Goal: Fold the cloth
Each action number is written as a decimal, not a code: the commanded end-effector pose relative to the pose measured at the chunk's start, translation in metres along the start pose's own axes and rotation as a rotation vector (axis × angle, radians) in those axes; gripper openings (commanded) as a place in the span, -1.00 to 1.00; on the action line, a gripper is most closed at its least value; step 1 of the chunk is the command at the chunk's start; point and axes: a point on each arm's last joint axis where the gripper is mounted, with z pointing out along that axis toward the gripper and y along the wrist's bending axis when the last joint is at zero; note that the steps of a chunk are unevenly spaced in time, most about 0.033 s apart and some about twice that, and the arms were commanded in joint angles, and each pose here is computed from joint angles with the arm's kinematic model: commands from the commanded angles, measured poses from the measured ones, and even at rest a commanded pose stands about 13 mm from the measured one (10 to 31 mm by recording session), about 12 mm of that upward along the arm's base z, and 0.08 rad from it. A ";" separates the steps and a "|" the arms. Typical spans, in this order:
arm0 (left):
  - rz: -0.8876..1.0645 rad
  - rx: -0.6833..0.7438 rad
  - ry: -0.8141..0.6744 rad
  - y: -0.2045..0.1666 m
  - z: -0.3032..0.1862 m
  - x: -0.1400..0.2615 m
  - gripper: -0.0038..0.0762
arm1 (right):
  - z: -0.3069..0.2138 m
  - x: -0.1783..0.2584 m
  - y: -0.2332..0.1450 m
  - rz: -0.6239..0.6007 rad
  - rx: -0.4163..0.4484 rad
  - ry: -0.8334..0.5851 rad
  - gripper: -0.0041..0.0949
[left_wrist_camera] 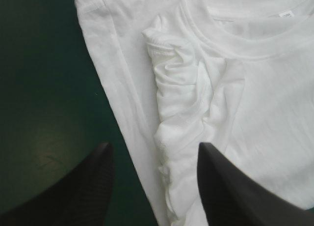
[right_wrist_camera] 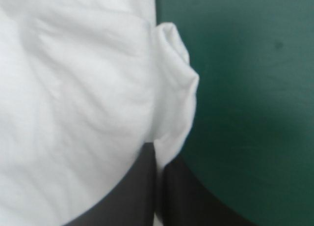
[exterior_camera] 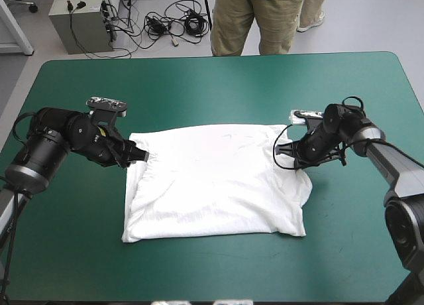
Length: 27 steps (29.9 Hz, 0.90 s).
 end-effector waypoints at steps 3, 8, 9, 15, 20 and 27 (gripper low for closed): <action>-0.009 0.011 -0.088 -0.002 -0.019 -0.004 0.05 | -0.061 -0.009 0.029 -0.045 -0.087 -0.173 -0.95; -0.009 0.011 -0.090 -0.002 -0.019 -0.004 0.05 | -0.056 -0.004 0.068 -0.148 -0.127 -0.165 -0.95; -0.009 0.011 -0.090 -0.002 -0.019 -0.004 0.05 | -0.051 -0.001 0.076 -0.169 -0.133 -0.149 -0.95; -0.009 0.011 -0.086 -0.002 -0.019 -0.004 0.05 | -0.019 0.012 0.117 -0.274 -0.157 -0.076 -0.95; -0.009 0.011 -0.086 -0.002 -0.019 -0.004 0.05 | -0.002 0.018 0.136 -0.312 -0.172 -0.051 -0.95; -0.010 0.014 -0.086 -0.002 -0.019 -0.004 0.05 | 0.006 0.018 0.141 -0.334 -0.183 -0.052 -0.68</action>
